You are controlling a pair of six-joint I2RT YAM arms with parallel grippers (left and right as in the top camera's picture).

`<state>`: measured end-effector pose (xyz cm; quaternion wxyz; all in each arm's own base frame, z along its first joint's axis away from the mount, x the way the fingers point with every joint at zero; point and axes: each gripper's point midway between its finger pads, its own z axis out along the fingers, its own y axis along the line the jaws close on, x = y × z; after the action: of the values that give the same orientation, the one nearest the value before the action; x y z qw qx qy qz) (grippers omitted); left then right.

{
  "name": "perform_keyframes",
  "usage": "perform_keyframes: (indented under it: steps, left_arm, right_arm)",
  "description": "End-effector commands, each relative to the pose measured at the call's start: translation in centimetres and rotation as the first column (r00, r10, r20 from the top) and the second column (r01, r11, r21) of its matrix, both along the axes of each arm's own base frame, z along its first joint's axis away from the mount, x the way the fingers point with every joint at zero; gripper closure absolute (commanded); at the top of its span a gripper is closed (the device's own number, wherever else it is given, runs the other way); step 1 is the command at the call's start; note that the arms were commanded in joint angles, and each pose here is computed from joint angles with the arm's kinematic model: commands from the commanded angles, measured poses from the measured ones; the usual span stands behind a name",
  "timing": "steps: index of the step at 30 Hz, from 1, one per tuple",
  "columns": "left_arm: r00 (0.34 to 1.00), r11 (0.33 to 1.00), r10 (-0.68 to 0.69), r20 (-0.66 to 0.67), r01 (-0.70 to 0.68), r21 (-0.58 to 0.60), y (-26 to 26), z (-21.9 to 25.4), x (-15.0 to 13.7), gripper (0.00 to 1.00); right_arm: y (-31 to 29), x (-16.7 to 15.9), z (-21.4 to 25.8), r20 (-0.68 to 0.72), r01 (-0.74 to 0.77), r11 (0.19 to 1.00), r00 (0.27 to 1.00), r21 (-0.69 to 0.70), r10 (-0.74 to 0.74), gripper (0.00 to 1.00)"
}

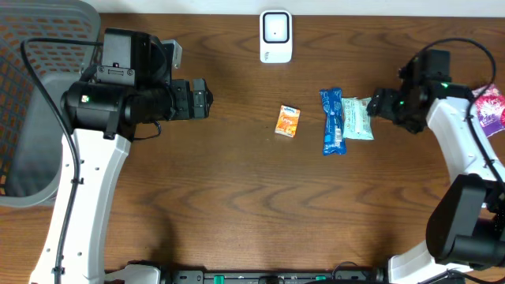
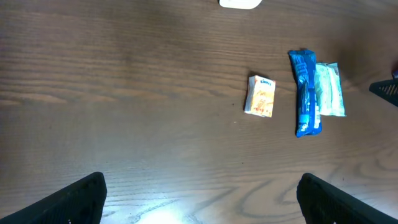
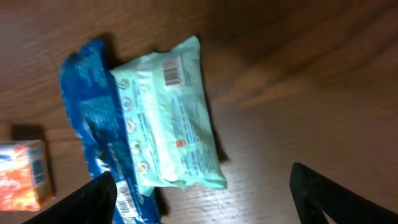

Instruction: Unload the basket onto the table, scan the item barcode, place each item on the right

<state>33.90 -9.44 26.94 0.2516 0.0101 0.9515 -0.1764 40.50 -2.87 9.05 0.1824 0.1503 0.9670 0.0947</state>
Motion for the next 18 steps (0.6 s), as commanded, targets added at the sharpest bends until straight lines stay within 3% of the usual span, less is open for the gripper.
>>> perform_keyframes:
  steps: [1,15,17,18]
  left_arm:
    - [1.0,1.0,0.009,-0.005,-0.009,0.008,0.2,-0.2,0.0,0.02]
    - [1.0,1.0,0.009,-0.005,-0.009,0.008,0.2,-0.2,0.0,0.02]
    - [1.0,1.0,0.009,-0.005,-0.009,0.008,0.2,-0.2,0.0,0.02]
    - [1.0,1.0,0.009,-0.005,-0.009,0.008,0.2,-0.2,0.0,0.02]
  right_arm:
    - [1.6,-0.3,-1.5,0.015,-0.077,0.985,0.997,0.155,0.075,0.2]
    - [3.1,0.4,-8.7,-0.017,-0.075,0.955,0.996,0.288,0.083,0.19]
    - [3.1,0.4,-9.8,-0.031,-0.071,0.954,0.996,0.292,0.083,0.25]
    - [3.1,0.4,-10.3,-0.04,-0.069,0.954,0.996,0.293,0.084,0.34]
